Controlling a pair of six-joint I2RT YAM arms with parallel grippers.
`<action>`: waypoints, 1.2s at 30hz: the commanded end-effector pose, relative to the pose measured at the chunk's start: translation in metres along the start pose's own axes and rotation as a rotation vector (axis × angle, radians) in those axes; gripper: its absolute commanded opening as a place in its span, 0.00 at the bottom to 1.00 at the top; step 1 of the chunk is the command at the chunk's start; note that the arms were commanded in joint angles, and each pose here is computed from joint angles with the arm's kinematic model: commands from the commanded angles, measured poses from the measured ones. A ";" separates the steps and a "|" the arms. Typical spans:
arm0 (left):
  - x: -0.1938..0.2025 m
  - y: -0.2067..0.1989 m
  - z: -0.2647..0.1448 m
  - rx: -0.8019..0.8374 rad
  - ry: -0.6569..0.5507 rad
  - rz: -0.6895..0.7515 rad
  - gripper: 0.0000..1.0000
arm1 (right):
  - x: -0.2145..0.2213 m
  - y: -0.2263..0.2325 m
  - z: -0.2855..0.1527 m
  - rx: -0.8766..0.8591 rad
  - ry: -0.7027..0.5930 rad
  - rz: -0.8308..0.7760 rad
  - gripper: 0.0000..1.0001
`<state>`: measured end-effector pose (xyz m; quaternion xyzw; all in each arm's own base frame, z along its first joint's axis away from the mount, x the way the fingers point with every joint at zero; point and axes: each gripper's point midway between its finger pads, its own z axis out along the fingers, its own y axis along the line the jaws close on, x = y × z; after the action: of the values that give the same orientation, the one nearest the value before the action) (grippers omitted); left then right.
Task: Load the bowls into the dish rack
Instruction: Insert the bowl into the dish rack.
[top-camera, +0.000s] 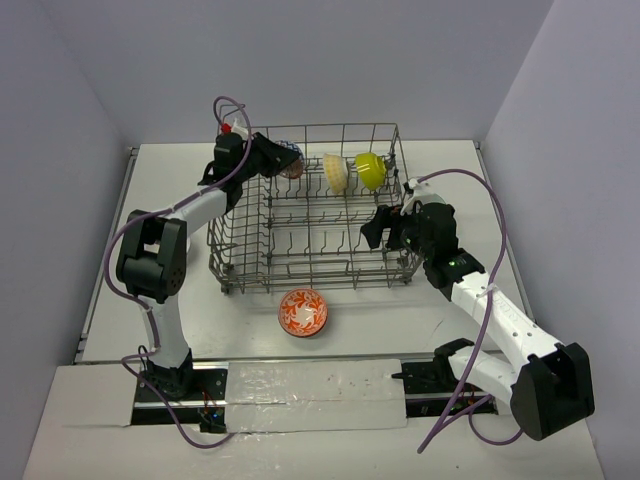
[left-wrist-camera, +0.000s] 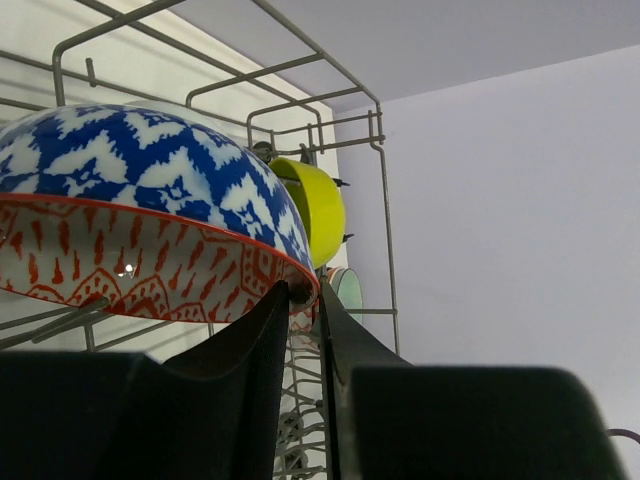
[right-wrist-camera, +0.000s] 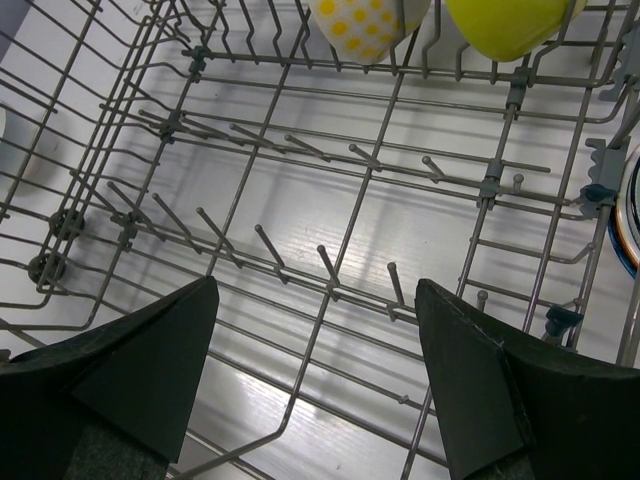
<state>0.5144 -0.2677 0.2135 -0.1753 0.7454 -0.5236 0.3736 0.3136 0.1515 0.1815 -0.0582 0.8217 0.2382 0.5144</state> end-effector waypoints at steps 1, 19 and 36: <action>0.008 0.043 -0.003 -0.076 0.028 -0.043 0.22 | -0.030 0.014 -0.005 -0.040 -0.084 -0.032 0.87; 0.002 0.037 -0.006 -0.070 0.021 0.012 0.00 | -0.030 0.015 -0.004 -0.041 -0.082 -0.040 0.87; 0.000 -0.049 -0.004 0.046 0.057 0.275 0.00 | -0.027 0.014 -0.002 -0.032 -0.071 -0.042 0.87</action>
<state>0.5161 -0.2633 0.2116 -0.1172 0.7778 -0.4699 0.4006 0.3122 0.1542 0.1814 -0.0649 0.8212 0.2392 0.5140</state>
